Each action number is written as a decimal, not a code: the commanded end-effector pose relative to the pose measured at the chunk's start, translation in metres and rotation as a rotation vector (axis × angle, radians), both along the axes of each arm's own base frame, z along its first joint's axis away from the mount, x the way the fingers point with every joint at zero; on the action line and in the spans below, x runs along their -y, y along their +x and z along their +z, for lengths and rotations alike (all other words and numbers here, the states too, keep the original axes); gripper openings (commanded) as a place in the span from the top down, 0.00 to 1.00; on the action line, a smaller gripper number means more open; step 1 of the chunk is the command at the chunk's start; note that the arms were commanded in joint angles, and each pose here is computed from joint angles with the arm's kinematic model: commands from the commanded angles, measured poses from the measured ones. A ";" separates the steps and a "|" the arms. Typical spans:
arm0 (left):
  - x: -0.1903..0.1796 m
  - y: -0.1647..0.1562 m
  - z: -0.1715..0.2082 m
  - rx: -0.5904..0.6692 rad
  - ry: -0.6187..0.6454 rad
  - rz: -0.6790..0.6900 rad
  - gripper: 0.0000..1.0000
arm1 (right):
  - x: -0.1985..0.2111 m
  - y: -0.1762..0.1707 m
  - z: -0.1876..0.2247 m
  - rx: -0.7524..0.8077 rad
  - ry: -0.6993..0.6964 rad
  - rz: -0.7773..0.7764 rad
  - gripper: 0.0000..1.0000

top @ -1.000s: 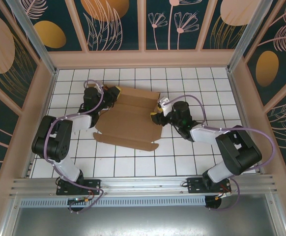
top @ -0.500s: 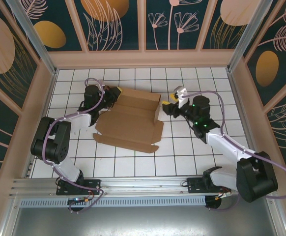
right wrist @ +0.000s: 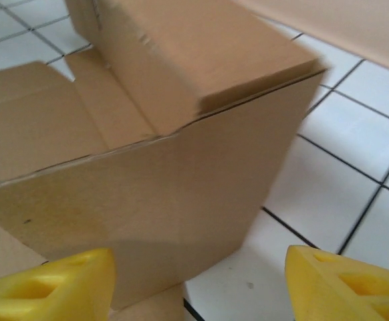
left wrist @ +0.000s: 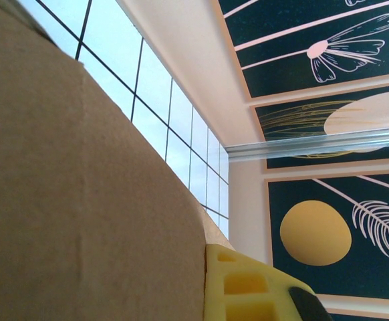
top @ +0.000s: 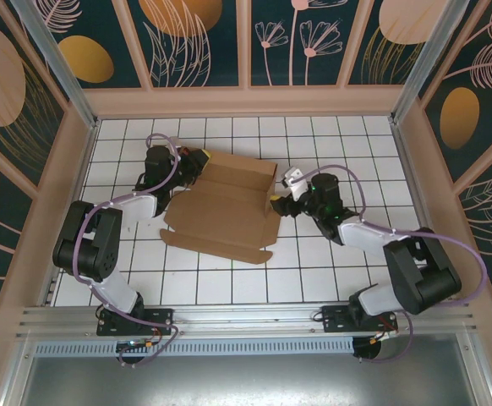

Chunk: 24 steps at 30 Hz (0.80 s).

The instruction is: Fold the paper box

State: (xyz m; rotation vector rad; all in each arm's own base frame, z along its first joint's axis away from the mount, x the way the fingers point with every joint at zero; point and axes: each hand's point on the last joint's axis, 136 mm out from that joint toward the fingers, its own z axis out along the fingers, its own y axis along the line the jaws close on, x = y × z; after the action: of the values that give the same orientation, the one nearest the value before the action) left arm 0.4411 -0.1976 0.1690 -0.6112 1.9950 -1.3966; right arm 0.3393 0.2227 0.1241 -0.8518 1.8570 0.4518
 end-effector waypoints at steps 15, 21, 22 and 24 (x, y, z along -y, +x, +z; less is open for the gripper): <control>0.005 -0.013 -0.020 -0.079 -0.021 -0.022 1.00 | -0.007 0.064 -0.006 0.037 -0.033 -0.201 0.50; 0.001 -0.013 -0.013 -0.097 -0.057 0.025 1.00 | -0.001 0.062 -0.006 0.050 -0.013 -0.244 0.57; 0.002 -0.013 -0.011 -0.102 -0.068 0.032 1.00 | 0.000 0.064 -0.007 0.045 -0.017 -0.252 0.57; 0.005 -0.014 -0.006 -0.105 -0.081 0.035 1.00 | 0.001 0.069 -0.008 0.034 -0.028 -0.276 0.59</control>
State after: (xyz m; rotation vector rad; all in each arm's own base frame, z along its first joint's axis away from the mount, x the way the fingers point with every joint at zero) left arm 0.4393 -0.1968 0.1708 -0.7295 1.9577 -1.4475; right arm 0.3907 0.2328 0.1080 -0.7056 1.9226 0.3125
